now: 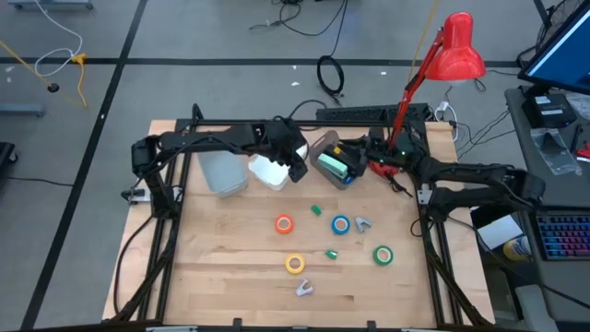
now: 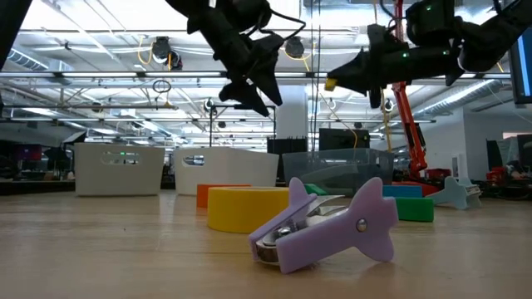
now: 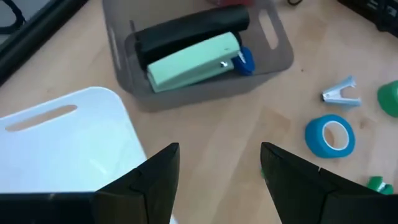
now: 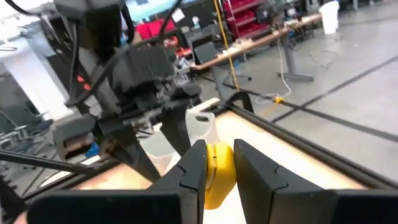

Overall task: Pick and place Stapler, Stapler remover, tape
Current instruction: Put the yellow stapler into the black bin

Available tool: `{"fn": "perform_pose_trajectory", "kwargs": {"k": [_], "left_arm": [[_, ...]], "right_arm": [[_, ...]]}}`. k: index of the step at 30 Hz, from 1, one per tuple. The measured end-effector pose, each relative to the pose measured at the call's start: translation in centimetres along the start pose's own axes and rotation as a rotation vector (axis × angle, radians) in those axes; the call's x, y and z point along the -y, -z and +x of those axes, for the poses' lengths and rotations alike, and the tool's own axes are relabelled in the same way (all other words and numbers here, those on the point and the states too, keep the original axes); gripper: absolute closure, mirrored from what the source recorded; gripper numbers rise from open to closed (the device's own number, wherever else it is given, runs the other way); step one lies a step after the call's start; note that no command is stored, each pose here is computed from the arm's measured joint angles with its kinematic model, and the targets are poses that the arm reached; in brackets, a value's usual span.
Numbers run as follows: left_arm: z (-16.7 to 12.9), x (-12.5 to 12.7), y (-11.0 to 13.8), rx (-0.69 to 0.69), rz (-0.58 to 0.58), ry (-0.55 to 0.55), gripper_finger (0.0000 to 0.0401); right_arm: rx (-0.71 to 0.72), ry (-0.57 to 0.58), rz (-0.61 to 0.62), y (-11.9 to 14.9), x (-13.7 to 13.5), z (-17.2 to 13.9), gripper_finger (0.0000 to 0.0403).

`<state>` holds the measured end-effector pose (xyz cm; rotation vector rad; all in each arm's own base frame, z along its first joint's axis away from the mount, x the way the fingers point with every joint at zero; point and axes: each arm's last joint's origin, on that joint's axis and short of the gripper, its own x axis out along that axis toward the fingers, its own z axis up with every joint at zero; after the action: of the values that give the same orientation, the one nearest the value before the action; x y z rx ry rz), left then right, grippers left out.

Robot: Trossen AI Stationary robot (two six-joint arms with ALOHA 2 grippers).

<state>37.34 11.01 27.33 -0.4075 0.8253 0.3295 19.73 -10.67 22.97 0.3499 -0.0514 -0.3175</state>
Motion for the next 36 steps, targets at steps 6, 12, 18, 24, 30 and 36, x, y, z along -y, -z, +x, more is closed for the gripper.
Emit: {"fn": "perform_pose_trajectory", "kwargs": {"k": [6, 12, 18, 24, 30, 36], "left_arm": [[-0.1, -1.7, -0.5, 0.000, -0.006, 0.037, 0.0173], [-0.3, -2.2, -0.6, 0.004, 0.004, 0.035, 0.0173], [-1.6, -2.8, 0.7, 0.091, -0.027, 0.059, 0.0173], [-4.4, -3.8, 4.1, 0.213, -0.112, 0.083, 0.0173], [-6.5, -4.4, 7.5, 0.328, -0.157, 0.097, 0.0173], [-8.6, -5.1, 10.5, 0.382, -0.196, 0.083, 0.0173]], "right_arm": [[-0.029, 0.022, -0.001, -0.4, 0.7, 1.9, 0.0349], [-0.132, 0.056, -0.040, 0.0, 1.3, 4.0, 0.0349], [-0.187, 0.100, -0.056, 0.8, 2.1, 5.5, 0.0349], [-0.230, 0.163, -0.047, 1.6, 3.0, 6.6, 0.0349], [-0.284, 0.229, -0.013, 2.4, 3.9, 8.0, 0.0349], [-0.299, 0.280, 0.000, 2.5, 3.8, 8.4, 0.0349]]}}
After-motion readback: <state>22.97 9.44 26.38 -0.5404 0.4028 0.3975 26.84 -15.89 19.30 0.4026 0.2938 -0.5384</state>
